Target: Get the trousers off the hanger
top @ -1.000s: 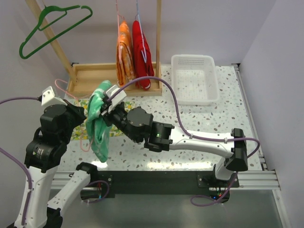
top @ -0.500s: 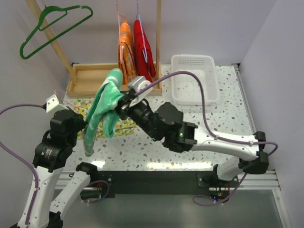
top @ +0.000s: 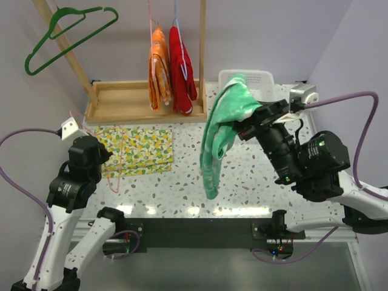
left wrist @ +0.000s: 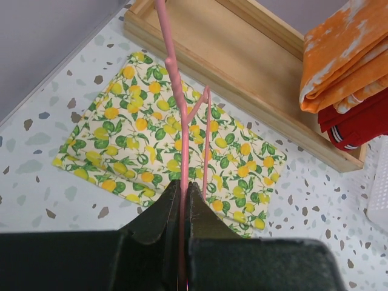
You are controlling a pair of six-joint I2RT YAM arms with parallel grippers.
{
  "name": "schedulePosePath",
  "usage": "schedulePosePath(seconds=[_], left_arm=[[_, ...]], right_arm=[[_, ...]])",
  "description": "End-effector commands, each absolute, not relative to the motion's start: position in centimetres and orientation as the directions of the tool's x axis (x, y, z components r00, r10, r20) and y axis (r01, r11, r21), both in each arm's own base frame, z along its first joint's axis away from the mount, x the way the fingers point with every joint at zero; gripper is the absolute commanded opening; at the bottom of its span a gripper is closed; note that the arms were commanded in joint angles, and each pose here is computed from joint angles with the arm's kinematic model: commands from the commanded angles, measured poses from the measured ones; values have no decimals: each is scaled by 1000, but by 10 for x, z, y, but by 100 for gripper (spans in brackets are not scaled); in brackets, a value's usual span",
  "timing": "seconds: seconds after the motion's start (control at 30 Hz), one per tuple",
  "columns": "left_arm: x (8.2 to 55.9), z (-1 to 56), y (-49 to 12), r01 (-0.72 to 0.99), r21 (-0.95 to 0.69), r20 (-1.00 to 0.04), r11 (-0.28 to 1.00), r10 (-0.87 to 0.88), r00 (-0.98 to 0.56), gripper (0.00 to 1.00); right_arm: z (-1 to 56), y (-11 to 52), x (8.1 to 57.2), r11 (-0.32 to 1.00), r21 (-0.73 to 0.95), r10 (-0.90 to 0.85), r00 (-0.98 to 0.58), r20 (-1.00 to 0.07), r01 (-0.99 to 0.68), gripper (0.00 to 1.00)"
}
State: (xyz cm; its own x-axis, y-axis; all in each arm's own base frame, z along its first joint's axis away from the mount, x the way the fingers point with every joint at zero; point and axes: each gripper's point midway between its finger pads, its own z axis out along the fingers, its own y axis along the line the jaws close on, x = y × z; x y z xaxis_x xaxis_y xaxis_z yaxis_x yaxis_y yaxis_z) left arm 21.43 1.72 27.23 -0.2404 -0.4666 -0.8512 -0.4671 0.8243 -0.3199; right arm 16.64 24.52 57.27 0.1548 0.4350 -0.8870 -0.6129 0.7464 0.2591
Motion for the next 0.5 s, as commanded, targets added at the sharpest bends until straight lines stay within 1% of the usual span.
schedulePosePath(seconds=[0.0,0.03,0.07,0.1,0.13,0.17,0.2,0.23,0.3,0.33,0.4,0.43,0.47], left_arm=[[233,289,14,-438,-347,-868,830,-461,-186,0],[236,290,11,-425,-352,-867,834,-462,-188,0],[238,292,10,-418,-350,-869,838,-457,-190,0],[240,295,8,-408,-357,-869,840,-458,-184,0],[241,297,7,-401,-359,-869,843,-458,-185,0],[242,299,6,-395,-356,-871,847,-453,-188,0],[243,301,6,-389,-358,-873,849,-452,-183,0],[243,306,5,-380,-363,-874,851,-452,-178,0],[243,310,6,-375,-354,-880,856,-441,-176,0],[243,315,6,-371,-358,-883,857,-440,-165,0],[242,320,7,-367,-347,-890,863,-426,-161,0],[242,324,8,-365,-346,-893,864,-422,-154,0],[242,326,8,-362,-338,-897,869,-413,-155,0]], right_arm=[[555,200,189,869,303,397,184,-899,-392,0],[545,190,195,904,294,360,184,-915,-310,0],[547,184,197,910,312,371,202,-906,-273,0],[535,181,201,955,207,255,229,-940,-214,0],[526,178,207,975,174,201,225,-953,-135,0],[530,170,210,972,214,231,243,-942,-93,0],[521,169,215,990,136,142,242,-960,-39,0],[515,164,225,993,118,108,239,-965,26,0],[500,151,236,980,151,124,205,-971,126,0],[492,141,246,973,131,94,192,-977,188,0],[479,133,255,957,159,118,177,-977,243,0],[472,123,262,948,125,81,159,-984,291,0],[469,119,266,942,124,79,152,-985,313,0]])
